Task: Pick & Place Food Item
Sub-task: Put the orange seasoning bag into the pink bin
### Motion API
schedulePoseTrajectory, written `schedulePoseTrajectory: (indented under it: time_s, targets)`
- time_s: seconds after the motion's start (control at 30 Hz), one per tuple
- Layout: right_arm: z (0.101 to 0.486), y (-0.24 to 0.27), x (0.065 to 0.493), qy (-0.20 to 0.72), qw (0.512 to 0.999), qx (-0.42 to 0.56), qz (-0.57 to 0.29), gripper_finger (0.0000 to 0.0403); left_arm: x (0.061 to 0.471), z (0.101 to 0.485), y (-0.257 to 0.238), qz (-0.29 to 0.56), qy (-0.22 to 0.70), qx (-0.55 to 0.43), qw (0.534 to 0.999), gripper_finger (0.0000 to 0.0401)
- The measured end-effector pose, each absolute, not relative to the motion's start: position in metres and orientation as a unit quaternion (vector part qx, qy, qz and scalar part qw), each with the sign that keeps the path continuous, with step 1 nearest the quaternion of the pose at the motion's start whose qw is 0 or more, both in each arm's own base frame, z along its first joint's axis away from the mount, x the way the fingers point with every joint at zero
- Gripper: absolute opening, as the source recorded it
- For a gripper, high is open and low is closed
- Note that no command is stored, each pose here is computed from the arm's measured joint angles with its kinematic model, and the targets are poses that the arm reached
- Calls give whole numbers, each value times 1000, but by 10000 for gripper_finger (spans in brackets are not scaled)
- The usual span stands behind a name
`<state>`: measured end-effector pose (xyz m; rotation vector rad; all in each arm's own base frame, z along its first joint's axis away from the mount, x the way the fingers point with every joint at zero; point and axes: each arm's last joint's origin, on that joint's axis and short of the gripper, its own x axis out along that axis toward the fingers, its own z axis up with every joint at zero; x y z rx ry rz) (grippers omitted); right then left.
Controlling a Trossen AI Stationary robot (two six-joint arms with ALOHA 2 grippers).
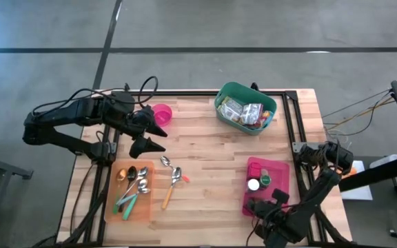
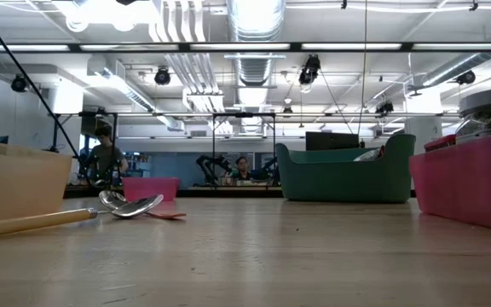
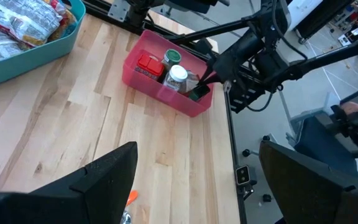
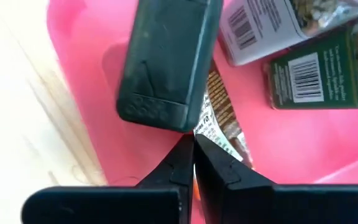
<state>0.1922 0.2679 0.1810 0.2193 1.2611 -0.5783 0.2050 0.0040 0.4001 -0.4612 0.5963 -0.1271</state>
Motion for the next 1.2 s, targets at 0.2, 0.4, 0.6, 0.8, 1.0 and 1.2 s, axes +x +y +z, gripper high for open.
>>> schedulePoseTrajectory:
  time_s: [0.2,0.4,0.6,0.8,1.0,1.2]
  targets:
    - [195,271,187,558,762,120,-306,8,205,400,4,-62,291,-226,928,341]
    - [206,279,168,500,770,161,-361,8,205,400,4,-62,291,-227,927,341]
    - [208,286,158,447,795,191,-363,8,205,400,4,-59,290,-235,926,341]
    - [201,282,155,417,805,192,-377,8,205,401,4,-56,290,-246,923,341]
    - [194,276,154,385,820,181,-383,8,205,401,4,-55,289,-250,923,341]
    - [191,275,149,368,831,174,-379,8,206,402,4,-52,283,-263,921,341]
